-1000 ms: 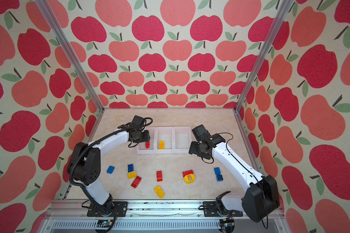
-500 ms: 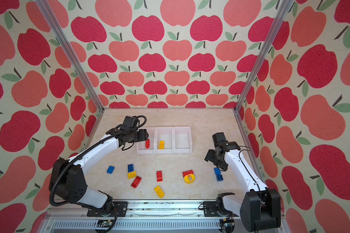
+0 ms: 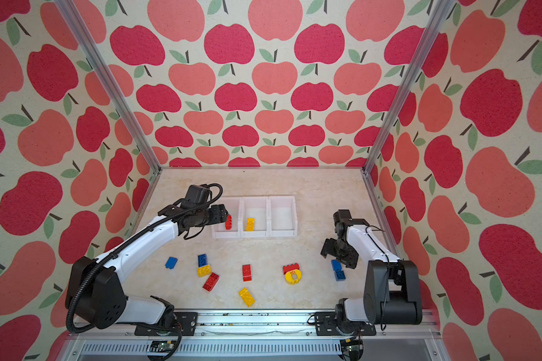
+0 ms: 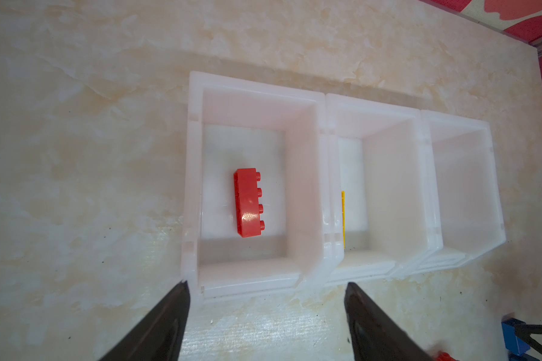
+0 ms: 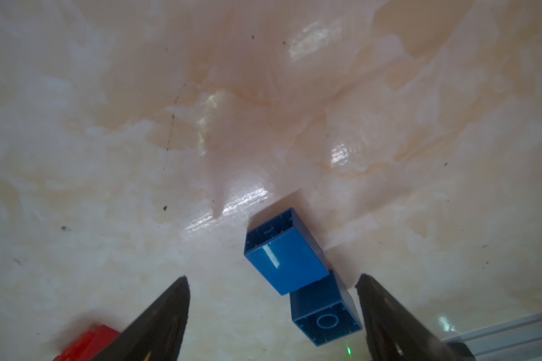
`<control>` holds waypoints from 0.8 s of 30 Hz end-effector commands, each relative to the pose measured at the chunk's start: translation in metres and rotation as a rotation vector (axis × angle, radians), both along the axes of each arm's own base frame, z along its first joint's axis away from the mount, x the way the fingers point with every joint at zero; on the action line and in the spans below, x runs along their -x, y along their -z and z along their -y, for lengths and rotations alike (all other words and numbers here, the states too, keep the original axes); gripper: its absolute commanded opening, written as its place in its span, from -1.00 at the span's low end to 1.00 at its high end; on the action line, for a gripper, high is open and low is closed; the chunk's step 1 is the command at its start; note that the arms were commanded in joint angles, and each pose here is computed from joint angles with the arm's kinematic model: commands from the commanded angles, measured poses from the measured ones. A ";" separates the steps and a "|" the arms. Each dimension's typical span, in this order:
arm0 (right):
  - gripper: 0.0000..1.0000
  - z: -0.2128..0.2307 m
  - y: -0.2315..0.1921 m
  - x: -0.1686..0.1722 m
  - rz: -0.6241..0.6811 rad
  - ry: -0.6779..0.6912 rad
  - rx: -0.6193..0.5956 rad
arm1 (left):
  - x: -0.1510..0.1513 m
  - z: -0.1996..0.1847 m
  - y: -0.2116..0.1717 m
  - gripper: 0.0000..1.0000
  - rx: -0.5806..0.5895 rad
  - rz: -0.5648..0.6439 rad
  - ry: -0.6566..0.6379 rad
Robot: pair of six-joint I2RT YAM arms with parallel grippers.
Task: Sort the legos into containers by color
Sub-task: 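Move the right gripper toward the two blue bricks while the left gripper lifts away, then lower the right gripper and grasp the upper blue brick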
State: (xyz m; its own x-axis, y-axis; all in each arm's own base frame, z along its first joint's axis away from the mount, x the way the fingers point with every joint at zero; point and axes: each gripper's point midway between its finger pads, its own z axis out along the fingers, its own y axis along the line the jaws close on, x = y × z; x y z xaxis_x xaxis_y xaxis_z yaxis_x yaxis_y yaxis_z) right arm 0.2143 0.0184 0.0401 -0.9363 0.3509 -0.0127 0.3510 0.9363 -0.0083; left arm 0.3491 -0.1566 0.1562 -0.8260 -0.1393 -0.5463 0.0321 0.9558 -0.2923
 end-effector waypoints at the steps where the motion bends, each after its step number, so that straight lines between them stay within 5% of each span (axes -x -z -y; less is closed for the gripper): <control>1: 0.74 0.003 0.008 -0.006 0.014 -0.021 0.009 | 0.003 -0.005 -0.002 0.61 -0.007 0.006 -0.014; 16: 0.64 -0.014 0.028 -0.002 -0.020 0.010 -0.076 | 0.003 -0.013 -0.005 0.62 -0.007 0.014 -0.030; 24: 0.38 -0.016 0.030 0.009 -0.029 0.001 -0.029 | 0.008 -0.017 -0.004 0.62 -0.001 0.015 -0.050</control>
State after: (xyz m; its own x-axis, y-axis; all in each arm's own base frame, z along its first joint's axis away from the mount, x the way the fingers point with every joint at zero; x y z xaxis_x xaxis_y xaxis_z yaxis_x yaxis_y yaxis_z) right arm 0.2200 0.0305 0.0153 -0.9420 0.3351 -0.0186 0.3348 0.9421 0.0185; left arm 0.3440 -0.1468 0.1610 -0.8143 -0.1585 -0.5583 0.0191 0.9541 -0.2987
